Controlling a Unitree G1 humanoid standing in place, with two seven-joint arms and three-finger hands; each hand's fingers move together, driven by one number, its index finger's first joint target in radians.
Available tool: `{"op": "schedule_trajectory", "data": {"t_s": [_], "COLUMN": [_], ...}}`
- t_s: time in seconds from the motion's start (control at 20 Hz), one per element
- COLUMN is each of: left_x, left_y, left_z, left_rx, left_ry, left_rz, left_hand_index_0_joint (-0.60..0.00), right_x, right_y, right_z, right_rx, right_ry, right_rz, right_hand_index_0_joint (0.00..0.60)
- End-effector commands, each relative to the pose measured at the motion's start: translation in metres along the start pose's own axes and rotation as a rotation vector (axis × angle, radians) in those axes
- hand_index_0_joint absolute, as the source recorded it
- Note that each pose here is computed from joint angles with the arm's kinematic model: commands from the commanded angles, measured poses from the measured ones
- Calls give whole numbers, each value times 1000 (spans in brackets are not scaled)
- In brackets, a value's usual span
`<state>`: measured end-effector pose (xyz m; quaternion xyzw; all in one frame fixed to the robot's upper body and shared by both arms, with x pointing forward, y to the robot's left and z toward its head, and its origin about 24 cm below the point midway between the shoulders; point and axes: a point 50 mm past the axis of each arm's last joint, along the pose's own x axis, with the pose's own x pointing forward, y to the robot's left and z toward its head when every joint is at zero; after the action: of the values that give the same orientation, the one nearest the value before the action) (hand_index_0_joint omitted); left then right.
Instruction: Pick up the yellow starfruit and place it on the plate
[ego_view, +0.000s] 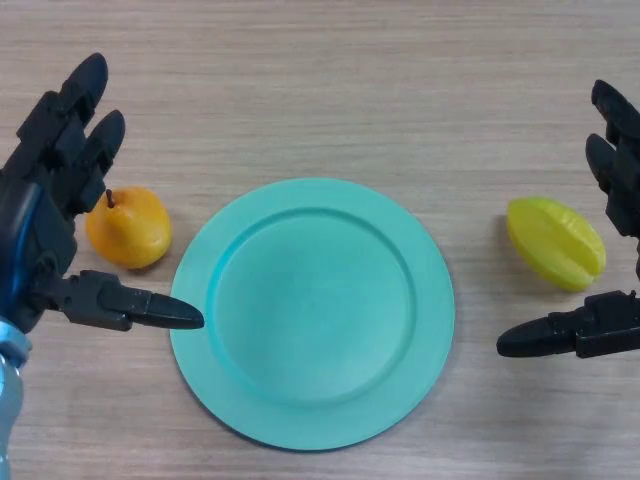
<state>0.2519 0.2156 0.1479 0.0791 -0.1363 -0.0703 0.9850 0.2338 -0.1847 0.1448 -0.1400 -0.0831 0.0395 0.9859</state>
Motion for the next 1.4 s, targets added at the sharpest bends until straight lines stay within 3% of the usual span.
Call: {"op": "schedule_trajectory", "data": {"t_s": [0.05,0.4,0.7,1.1,1.4], "left_x": [0,1,-2,-9,-12], "left_y": [11,11,10,17,17], "left_z": [36,38,38,39,42], "left_rx": [104,98,88,82,100], "left_ry": [-233,-241,-243,-218,-270], "left_rz": [41,31,23,23,54], "left_hand_index_0_joint": [0,0,0,0,0], "right_x": [-2,-1,16,51,68], "right_y": [-12,-13,-16,-24,-33], "right_z": [31,29,22,-18,-49], "right_rx": [-53,-65,-139,-308,-367], "right_ry": [-227,-225,-248,-226,-183], "right_rz": [-72,-81,-111,-140,-166], "right_hand_index_0_joint": [0,0,0,0,0]}}
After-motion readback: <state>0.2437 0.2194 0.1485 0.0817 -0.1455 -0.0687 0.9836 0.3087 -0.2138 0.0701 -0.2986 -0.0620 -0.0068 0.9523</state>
